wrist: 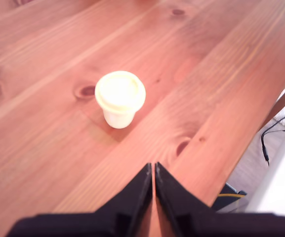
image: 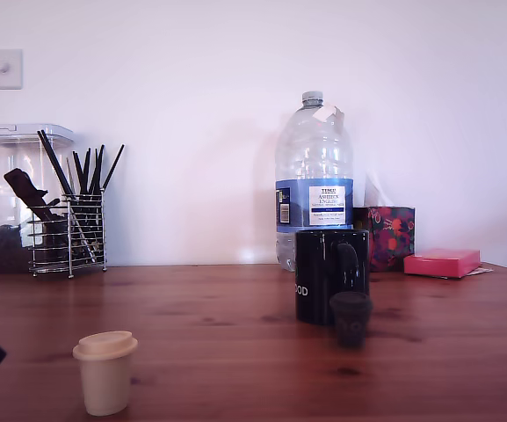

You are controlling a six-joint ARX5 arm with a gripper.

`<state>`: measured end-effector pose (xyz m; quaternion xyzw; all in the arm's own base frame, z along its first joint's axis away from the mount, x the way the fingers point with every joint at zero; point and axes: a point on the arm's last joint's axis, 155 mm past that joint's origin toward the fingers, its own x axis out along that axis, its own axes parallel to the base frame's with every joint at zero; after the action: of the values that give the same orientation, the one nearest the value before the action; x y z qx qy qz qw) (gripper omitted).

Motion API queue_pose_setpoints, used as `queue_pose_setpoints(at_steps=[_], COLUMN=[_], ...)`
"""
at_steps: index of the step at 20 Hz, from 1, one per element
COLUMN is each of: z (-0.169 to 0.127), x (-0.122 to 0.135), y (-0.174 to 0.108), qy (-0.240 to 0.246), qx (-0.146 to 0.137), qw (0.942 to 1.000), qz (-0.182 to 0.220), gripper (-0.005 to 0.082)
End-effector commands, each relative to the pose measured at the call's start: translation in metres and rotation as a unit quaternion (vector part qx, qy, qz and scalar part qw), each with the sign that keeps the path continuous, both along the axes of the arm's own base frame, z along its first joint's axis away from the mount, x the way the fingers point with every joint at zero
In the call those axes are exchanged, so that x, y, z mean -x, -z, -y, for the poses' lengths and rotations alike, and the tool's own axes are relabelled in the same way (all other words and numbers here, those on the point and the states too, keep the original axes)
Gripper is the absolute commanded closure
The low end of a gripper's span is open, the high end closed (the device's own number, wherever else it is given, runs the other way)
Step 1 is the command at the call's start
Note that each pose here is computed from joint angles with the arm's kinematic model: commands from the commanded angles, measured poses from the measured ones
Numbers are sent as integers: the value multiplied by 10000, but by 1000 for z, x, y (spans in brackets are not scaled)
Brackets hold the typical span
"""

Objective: Pick up the coffee capsules from the table one by one and drop them inside the nearest coffee cup

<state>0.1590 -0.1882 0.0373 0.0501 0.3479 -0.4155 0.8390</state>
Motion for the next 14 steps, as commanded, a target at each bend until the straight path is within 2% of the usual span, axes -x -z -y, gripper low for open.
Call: queue_pose_setpoints(at_steps=[1,2,3,4,6,9,14], z=[3,6,8,8,4,6,11], x=[-1,-5,-7,-9,-13,-15,-28], y=[-1,-7,-10,-10,-6,-5,0], qy=[-49,-104,-96,-129,-263,-240,-231], qx=[140,285,342,328,204,188,-10], qw=[9999,9995,9993,9993,9993,9994,9987], qz=[-44,18,79,124,140,164,465], gripper=[484,267,94,-20,-22,-22,-22])
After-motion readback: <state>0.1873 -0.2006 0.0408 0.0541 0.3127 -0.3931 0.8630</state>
